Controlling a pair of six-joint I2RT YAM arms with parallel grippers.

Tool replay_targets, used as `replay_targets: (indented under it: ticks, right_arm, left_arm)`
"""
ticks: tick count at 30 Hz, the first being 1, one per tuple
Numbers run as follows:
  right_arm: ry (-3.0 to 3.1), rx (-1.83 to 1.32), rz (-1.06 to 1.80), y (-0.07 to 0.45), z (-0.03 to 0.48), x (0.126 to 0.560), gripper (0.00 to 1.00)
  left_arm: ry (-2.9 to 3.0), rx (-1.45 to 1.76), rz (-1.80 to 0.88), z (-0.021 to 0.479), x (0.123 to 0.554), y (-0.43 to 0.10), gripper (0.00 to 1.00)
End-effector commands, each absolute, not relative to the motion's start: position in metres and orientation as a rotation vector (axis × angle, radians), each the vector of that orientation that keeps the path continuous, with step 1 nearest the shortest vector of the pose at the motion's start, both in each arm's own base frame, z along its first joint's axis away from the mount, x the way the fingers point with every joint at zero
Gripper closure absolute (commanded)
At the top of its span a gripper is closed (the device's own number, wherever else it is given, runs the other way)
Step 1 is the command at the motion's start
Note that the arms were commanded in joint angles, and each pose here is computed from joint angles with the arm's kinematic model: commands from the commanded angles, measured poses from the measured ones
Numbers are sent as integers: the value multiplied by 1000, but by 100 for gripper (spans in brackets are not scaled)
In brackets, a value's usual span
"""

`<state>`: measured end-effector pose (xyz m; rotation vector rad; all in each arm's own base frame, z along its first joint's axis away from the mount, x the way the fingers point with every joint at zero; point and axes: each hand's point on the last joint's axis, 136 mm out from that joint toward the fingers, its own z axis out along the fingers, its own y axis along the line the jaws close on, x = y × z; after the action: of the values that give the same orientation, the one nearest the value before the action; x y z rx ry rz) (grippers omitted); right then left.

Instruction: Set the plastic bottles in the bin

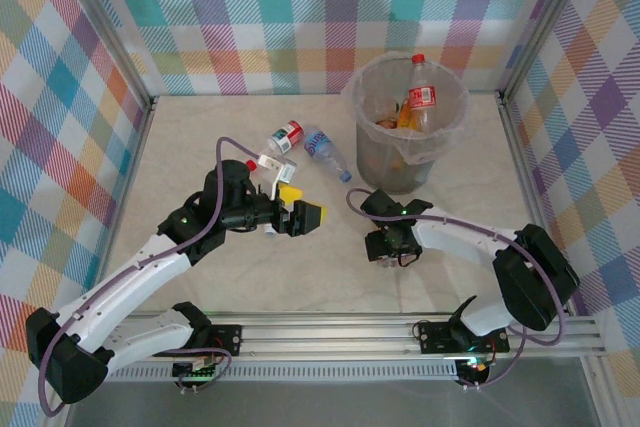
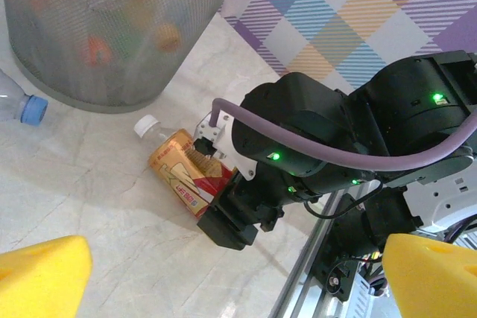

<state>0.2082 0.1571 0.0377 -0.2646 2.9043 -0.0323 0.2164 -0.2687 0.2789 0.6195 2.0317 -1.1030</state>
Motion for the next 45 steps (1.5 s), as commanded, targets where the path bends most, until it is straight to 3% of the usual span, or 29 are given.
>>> replay_targets:
  ticks: [1, 12, 25, 38, 45]
  right_arm:
    - [2898, -241, -53, 155, 42, 208, 25]
    - [2727, -284, 305, 188, 88, 214, 35]
    - [2370, -449, 701, 233, 225, 222, 38]
    - [2088, -413, 578, 222, 365, 278, 38]
    - [2083, -305, 500, 199, 394, 335, 38]
  left_arm:
    - [2031, 610, -1132, 280, 210, -271, 0]
    - [2119, 387, -1192, 274, 225, -273, 0]
    - [1894, 529, -1286, 325, 206, -276, 0]
    - [1678, 493, -1202, 389, 202, -252, 0]
    - [1692, 501, -1147, 391, 201, -245, 0]
